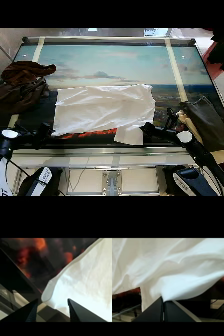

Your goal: Fold the shirts.

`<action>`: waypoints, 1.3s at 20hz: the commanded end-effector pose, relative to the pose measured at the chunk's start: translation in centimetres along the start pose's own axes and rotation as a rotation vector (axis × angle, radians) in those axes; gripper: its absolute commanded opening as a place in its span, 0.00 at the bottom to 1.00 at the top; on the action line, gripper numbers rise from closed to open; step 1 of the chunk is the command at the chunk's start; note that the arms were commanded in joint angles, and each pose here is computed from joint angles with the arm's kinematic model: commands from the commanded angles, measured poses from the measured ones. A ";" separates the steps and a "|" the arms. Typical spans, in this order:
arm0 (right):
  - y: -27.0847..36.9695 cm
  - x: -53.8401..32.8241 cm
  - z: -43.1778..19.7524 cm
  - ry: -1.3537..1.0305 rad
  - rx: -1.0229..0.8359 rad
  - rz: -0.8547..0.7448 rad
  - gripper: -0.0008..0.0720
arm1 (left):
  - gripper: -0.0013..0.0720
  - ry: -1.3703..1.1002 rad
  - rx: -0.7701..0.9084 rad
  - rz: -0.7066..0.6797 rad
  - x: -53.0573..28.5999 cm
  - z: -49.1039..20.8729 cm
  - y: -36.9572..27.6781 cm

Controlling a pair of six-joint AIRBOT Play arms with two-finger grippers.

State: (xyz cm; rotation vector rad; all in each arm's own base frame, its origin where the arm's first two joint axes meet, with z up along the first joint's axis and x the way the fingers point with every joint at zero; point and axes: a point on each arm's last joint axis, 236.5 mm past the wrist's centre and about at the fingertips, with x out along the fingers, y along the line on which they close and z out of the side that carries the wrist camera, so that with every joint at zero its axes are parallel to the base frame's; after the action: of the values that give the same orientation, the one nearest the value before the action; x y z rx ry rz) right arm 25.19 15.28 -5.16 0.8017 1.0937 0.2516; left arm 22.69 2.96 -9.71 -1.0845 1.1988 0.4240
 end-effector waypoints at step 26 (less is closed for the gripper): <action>11.2 -7.4 14.0 -0.253 -0.475 -0.079 0.05 | 0.03 -0.473 0.601 -0.377 -9.8 7.8 -23.9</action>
State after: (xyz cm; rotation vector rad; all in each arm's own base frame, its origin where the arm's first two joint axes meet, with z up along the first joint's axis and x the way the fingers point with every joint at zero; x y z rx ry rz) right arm 32.97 13.89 9.41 0.4247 0.8434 0.3620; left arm 39.24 1.42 8.50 -0.7242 0.6500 0.0116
